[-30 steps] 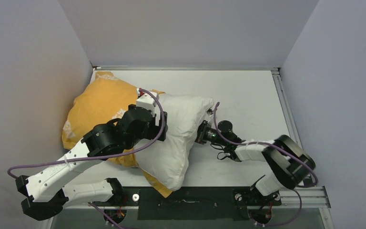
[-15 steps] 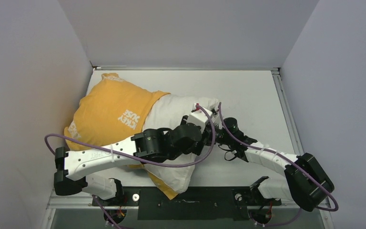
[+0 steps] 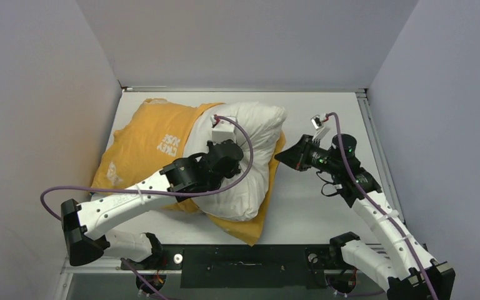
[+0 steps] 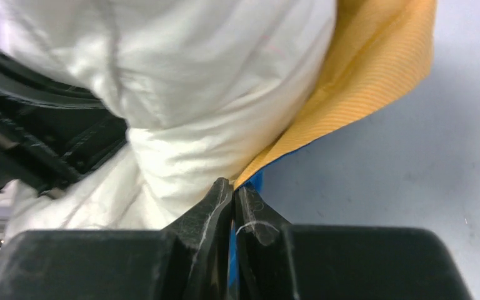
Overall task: Put the pillow into the pillowcase
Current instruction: Stuff the pillow into the pillowcase.
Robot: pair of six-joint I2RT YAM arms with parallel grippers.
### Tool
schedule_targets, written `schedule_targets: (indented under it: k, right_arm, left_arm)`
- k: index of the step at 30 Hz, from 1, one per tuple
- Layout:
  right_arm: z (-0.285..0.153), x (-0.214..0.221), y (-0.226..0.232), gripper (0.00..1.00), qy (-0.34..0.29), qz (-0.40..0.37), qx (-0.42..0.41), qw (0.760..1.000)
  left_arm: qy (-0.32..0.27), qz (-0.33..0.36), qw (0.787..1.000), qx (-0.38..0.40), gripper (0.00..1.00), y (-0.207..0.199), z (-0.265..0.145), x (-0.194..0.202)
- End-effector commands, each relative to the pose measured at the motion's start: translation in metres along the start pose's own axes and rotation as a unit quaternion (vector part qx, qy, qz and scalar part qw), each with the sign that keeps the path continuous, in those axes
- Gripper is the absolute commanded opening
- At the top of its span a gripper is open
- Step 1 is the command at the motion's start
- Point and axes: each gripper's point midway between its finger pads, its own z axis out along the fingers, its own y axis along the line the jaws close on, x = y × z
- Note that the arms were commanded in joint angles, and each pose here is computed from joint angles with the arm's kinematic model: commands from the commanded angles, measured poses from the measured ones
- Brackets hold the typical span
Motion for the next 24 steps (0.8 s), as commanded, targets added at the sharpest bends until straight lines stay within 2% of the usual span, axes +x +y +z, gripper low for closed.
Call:
schedule_targets:
  k: [1, 6, 10, 12, 16, 20, 24]
  right_arm:
    - [-0.07, -0.101, 0.134, 0.05, -0.149, -0.146, -0.159, 0.965]
    - [-0.103, -0.127, 0.193, 0.05, -0.189, -0.17, -0.234, 0.938]
    - [-0.125, -0.141, 0.231, 0.05, -0.213, -0.191, -0.287, 0.914]
    - [-0.128, -0.15, 0.237, 0.05, -0.218, -0.2, -0.279, 0.914]
    - [-0.089, -0.143, 0.177, 0.05, -0.177, -0.169, -0.166, 0.955]
    - [-0.04, -0.086, 0.088, 0.06, -0.1, -0.087, -0.092, 0.987]
    - [-0.006, -0.017, 0.008, 0.29, -0.045, -0.008, -0.048, 0.998]
  left_arm:
    - [0.014, 0.048, 0.995, -0.088, 0.0, 0.057, 0.007, 0.013]
    - [-0.008, 0.026, 0.996, -0.09, 0.0, 0.064, 0.006, 0.003]
    - [-0.065, -0.028, 0.997, -0.022, 0.0, 0.058, 0.003, -0.017]
    - [-0.096, -0.057, 0.994, 0.006, 0.0, 0.059, -0.005, -0.028]
    - [-0.106, -0.068, 0.992, 0.001, 0.0, 0.071, -0.01, -0.036]
    - [-0.087, -0.049, 0.995, -0.012, 0.0, 0.074, -0.007, -0.032]
    - [-0.075, -0.039, 0.996, -0.015, 0.0, 0.073, -0.002, -0.026]
